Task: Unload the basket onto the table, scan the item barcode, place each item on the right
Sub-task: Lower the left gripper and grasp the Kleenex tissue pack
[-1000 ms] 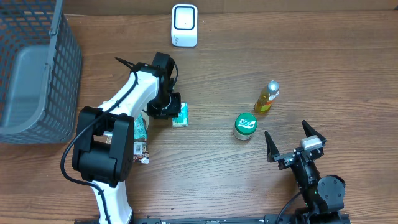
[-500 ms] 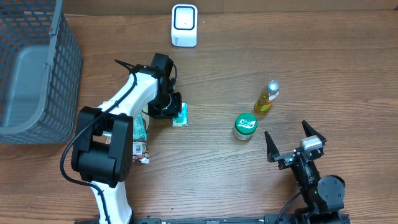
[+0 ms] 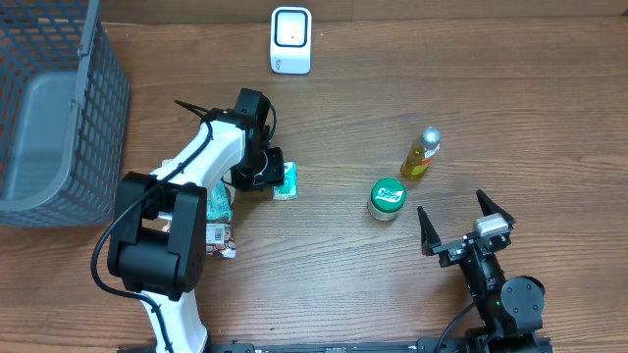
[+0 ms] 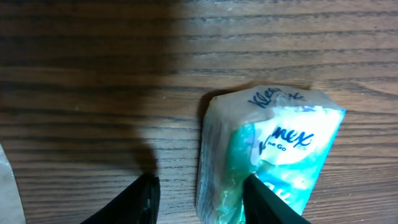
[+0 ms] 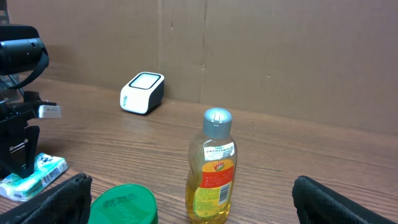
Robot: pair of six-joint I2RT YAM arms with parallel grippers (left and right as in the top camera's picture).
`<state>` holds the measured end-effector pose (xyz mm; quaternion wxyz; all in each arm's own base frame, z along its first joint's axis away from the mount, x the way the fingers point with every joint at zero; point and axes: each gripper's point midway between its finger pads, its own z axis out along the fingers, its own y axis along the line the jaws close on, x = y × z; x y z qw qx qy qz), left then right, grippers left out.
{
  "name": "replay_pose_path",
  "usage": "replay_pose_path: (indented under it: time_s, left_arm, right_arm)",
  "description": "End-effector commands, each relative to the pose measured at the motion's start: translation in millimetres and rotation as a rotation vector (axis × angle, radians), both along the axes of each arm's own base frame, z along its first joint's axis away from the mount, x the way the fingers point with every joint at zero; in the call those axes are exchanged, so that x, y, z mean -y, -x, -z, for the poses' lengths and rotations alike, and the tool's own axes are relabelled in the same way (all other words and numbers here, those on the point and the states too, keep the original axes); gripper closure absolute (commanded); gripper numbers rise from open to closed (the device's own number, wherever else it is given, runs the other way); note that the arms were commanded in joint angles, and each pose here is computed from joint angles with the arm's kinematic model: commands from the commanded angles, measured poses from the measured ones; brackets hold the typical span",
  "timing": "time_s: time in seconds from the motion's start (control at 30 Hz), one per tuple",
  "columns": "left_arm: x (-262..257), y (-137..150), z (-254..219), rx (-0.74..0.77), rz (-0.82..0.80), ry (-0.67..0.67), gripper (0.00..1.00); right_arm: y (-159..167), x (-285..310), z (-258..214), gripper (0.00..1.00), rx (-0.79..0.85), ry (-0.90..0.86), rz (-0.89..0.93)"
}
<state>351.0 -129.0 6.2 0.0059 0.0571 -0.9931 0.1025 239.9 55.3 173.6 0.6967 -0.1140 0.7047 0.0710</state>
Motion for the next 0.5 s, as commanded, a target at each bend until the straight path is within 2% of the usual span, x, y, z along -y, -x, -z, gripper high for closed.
replay_pose_path:
  time_s: [0.0,0.17,0.3,0.47]
  left_arm:
    - [-5,15,15,-0.054,-0.002,-0.033,0.6]
    - [4,7,-1,-0.035,-0.005,0.079,0.64]
    - [-5,-2,-18,0.006,-0.035,0.094,0.6]
    - [-10,2,-21,-0.006,-0.024,0.09,0.57]
  right_arm:
    - [0,2,2,0.0,0.002,-0.002,0.009]
    - [0,2,2,0.0,0.002,-0.002,0.009]
    - [0,2,2,0.0,0.002,-0.002,0.009]
    - [0,2,2,0.0,0.002,-0.003,0.009]
